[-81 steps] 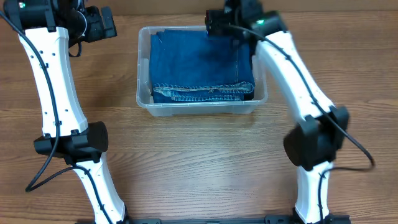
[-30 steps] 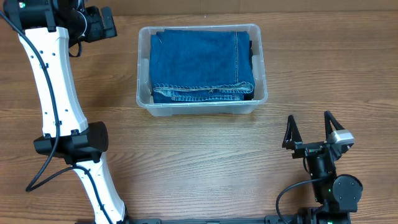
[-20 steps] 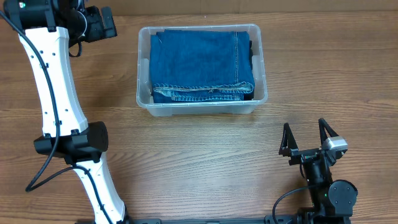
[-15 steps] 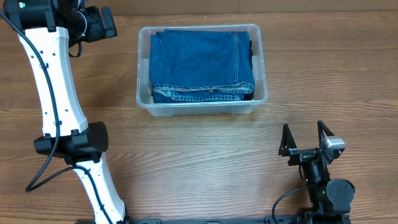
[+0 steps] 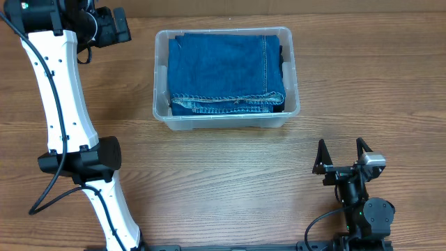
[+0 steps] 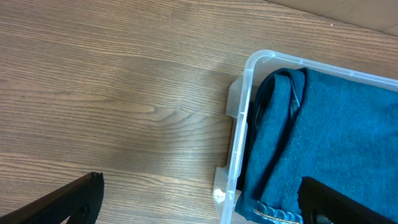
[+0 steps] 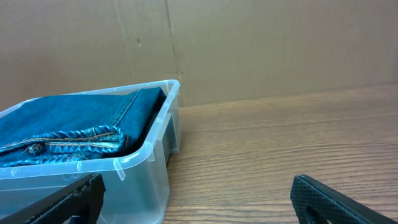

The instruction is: Pack container

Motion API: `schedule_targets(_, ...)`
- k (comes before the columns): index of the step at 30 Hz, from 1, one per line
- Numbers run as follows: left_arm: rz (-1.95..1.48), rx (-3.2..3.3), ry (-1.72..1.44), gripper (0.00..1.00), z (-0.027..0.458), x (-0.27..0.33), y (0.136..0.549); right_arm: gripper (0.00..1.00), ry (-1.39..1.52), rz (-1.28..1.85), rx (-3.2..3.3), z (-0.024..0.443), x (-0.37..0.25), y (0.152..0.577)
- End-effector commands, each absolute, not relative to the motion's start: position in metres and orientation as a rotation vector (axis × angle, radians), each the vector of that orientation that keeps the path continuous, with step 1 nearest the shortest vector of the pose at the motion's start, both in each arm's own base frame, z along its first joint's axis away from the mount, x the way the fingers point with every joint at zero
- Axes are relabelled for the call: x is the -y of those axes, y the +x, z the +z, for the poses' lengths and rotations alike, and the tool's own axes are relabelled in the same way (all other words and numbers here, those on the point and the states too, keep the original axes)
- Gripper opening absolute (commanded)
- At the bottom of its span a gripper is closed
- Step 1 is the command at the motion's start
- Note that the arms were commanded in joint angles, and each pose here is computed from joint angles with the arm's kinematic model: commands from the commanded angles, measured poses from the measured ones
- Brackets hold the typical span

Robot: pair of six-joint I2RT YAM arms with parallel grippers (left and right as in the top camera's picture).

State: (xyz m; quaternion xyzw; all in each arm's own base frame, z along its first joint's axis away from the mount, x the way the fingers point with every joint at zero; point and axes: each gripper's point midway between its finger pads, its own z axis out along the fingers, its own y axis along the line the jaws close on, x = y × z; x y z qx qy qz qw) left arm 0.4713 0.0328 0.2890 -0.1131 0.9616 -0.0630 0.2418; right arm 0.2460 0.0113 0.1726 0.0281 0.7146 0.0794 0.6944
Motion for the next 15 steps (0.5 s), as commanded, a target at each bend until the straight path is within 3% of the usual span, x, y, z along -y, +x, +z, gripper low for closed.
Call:
schedule_targets(1,-0.179,-2.635,-0.314,1.00,0.286,-0.031,0.473,1.00,0.070,0.165,-1.595,0.170,-0.009,0.246)
schedule_targets(11,-0.136,-2.634,-0.320,1.00,0.286,-0.037,0.472,1.00,0.070,0.165,-1.595,0.170,-0.009,0.246)
schedule_targets(15,-0.145,-2.485,-0.288,1.00,0.327,-0.035,0.478,1.00,0.070,0.165,-1.595,0.170,-0.009,0.246)
